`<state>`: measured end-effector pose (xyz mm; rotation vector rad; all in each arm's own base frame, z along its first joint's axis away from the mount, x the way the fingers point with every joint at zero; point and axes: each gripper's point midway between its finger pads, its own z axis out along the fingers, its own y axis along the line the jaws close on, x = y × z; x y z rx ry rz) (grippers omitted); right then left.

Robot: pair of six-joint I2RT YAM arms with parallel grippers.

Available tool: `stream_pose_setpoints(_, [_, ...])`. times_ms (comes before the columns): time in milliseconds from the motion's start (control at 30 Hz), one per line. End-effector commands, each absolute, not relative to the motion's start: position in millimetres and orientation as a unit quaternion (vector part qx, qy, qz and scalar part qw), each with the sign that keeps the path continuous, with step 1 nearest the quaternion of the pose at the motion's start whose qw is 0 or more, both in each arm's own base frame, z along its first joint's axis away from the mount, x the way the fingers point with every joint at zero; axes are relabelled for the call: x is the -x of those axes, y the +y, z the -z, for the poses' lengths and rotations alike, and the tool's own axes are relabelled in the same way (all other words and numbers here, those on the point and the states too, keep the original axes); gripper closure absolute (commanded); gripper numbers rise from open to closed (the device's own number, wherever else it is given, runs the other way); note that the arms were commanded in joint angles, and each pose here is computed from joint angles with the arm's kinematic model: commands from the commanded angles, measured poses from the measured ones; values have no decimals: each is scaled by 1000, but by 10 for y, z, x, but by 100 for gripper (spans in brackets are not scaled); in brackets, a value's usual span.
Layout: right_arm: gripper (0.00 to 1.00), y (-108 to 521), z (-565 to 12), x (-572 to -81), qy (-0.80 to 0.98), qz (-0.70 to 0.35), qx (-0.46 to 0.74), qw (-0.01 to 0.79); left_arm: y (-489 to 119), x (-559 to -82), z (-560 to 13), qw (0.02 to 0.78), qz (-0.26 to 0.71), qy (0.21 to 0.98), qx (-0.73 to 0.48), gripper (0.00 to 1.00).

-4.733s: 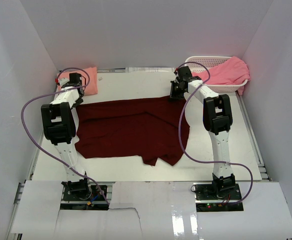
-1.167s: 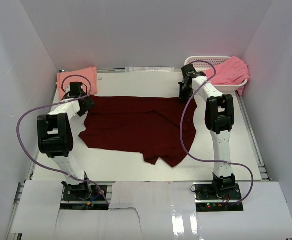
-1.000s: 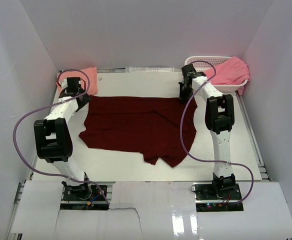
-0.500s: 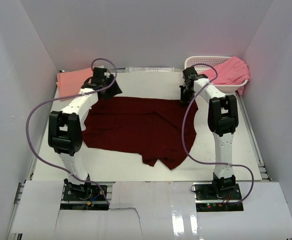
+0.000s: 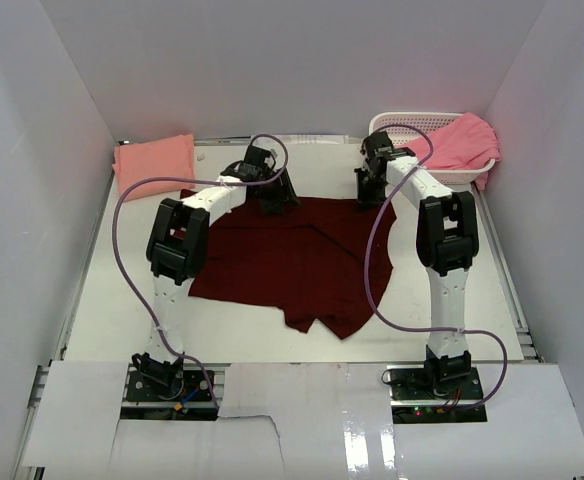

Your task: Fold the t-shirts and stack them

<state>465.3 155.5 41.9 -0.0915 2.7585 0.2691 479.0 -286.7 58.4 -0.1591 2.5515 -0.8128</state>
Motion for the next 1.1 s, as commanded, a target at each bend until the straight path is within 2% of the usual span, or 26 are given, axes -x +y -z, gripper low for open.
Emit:
stream_pose_setpoints(0, [76, 1780, -652, -4877, 964, -148, 61, 210, -3138, -4788, -840, 233, 336, 912, 39, 34])
stream_pose_setpoints(33, [63, 1838, -671, -4860, 963, -162, 65, 206, -3156, -4780, -784, 227, 337, 913, 40, 34])
stream_pose_setpoints(100, [48, 1956, -684, -4759, 958, -201, 74, 193, -3241, -4750, -786, 224, 346, 911, 36, 34])
stream_pose_setpoints(233, [40, 2015, -651, -4597, 950, -231, 83, 192, -3383, -4745, -817, 223, 355, 907, 36, 34])
stream_pose_setpoints(567, [45, 2205, -474, -4382, 938, -298, 99, 148, -3479, -4705, -742, 209, 361, 908, 39, 34])
stream_pose_setpoints(1067, [51, 2246, -608, -4377, 930, -313, 108, 159, -3459, -4621, -531, 185, 354, 916, 46, 33])
